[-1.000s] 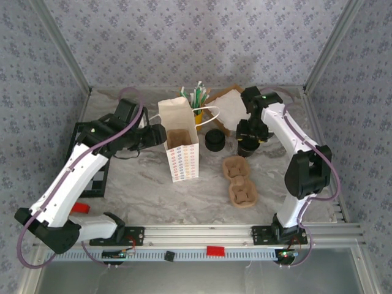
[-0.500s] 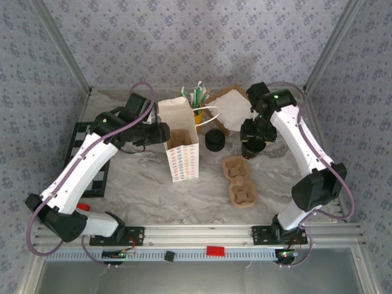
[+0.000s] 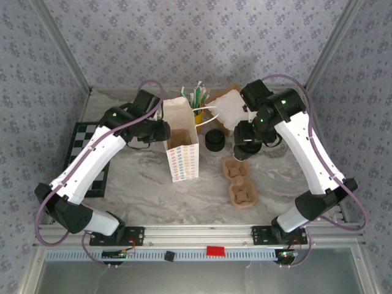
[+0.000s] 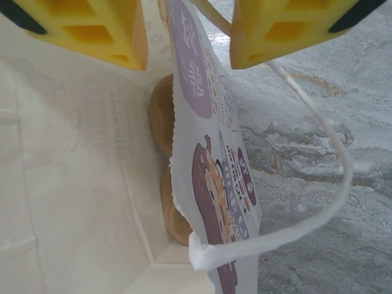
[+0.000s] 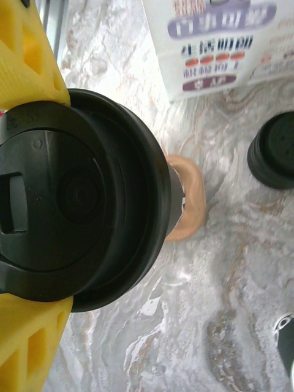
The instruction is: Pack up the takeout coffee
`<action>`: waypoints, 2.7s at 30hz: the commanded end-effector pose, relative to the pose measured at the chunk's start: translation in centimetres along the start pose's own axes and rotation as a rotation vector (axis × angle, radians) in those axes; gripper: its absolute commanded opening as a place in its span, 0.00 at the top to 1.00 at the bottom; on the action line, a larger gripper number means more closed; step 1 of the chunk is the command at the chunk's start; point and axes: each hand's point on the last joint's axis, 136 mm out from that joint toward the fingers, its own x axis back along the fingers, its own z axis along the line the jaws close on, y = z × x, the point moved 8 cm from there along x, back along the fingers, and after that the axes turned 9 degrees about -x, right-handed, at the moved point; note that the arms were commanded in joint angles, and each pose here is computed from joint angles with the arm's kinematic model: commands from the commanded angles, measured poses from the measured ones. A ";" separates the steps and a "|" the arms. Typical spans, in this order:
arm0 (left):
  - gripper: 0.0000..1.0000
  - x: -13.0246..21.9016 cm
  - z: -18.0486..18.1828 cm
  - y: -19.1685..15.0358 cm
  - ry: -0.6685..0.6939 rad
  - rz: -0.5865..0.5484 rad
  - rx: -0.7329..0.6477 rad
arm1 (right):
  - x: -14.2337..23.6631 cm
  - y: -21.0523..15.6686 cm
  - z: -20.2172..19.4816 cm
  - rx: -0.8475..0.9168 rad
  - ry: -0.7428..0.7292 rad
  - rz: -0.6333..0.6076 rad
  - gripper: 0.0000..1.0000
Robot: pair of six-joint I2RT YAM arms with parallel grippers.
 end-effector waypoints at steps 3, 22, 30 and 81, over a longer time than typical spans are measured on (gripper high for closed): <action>0.70 1.1 -0.7 1.2 -0.027 -0.060 0.005 | 3.0 -1.8 1.1 0.028 0.012 0.014 0.35; 0.92 1.1 -1.2 1.5 0.004 -0.064 0.032 | 7.4 -2.6 5.7 0.118 0.248 -0.037 0.37; 1.00 1.1 -2.1 1.6 -0.035 -0.053 0.029 | 8.2 -2.1 6.6 0.102 0.311 -0.057 0.39; 1.00 4.2 -3.4 -1.5 -0.210 -0.217 0.195 | -5.2 0.5 16.7 0.086 0.063 0.069 0.43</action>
